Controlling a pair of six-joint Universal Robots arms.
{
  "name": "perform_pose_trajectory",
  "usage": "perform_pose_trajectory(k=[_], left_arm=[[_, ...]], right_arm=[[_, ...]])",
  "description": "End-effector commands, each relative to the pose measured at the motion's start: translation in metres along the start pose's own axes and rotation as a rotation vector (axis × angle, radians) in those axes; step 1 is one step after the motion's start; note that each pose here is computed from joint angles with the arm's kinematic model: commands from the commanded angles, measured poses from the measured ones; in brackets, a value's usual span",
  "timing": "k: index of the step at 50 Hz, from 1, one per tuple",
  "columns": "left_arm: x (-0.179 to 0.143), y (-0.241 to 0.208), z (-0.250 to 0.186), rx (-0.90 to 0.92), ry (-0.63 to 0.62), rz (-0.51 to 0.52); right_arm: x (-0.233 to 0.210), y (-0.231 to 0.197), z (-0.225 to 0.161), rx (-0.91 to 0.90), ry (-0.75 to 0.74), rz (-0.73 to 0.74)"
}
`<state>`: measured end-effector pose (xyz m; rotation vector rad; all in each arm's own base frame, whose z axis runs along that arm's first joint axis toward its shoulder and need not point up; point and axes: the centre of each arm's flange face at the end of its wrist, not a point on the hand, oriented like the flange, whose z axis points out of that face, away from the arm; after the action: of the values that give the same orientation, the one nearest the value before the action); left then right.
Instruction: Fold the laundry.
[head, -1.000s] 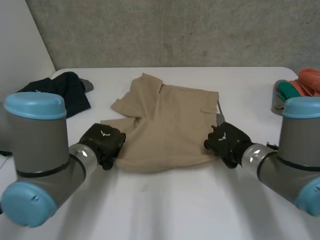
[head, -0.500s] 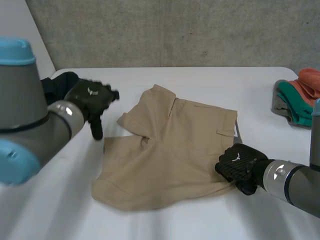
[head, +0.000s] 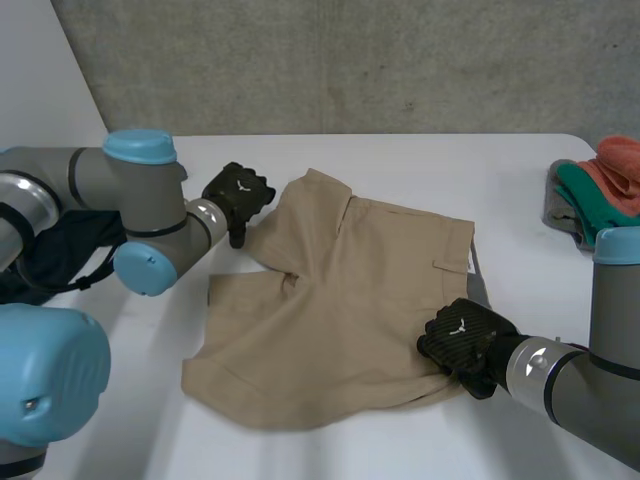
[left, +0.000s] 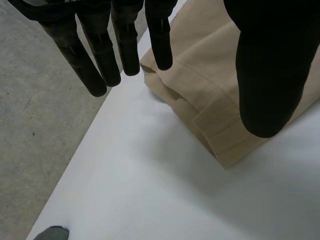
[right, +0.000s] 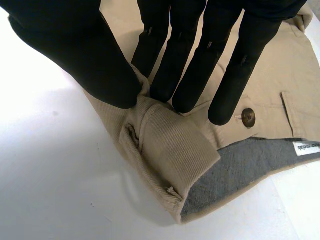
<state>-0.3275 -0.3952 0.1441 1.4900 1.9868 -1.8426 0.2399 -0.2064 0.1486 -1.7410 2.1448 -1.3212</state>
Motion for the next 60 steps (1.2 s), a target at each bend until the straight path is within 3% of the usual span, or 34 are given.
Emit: perform_pose_trajectory(k=[1, 13, 23, 38, 53, 60], left_arm=[[0.007, 0.004, 0.004, -0.002, 0.048, 0.023], [0.016, 0.012, 0.007, -0.034, 0.074, 0.075], [0.013, 0.019, 0.007, -0.097, 0.016, 0.144], [0.004, 0.021, -0.014, -0.422, -0.275, 0.164], [-0.013, -0.004, -0.011, -0.325, -0.37, 0.112], [-0.011, -0.028, -0.024, -0.253, -0.313, 0.076]], right_arm=[[0.002, 0.001, 0.002, 0.0, 0.009, 0.001], [0.004, 0.002, 0.003, 0.003, 0.02, 0.002], [0.005, 0.003, 0.004, 0.003, 0.021, 0.003], [0.005, 0.001, 0.002, 0.009, 0.024, 0.003], [0.004, -0.002, -0.002, 0.013, 0.027, -0.001], [0.004, -0.005, -0.006, 0.022, 0.031, 0.009]])
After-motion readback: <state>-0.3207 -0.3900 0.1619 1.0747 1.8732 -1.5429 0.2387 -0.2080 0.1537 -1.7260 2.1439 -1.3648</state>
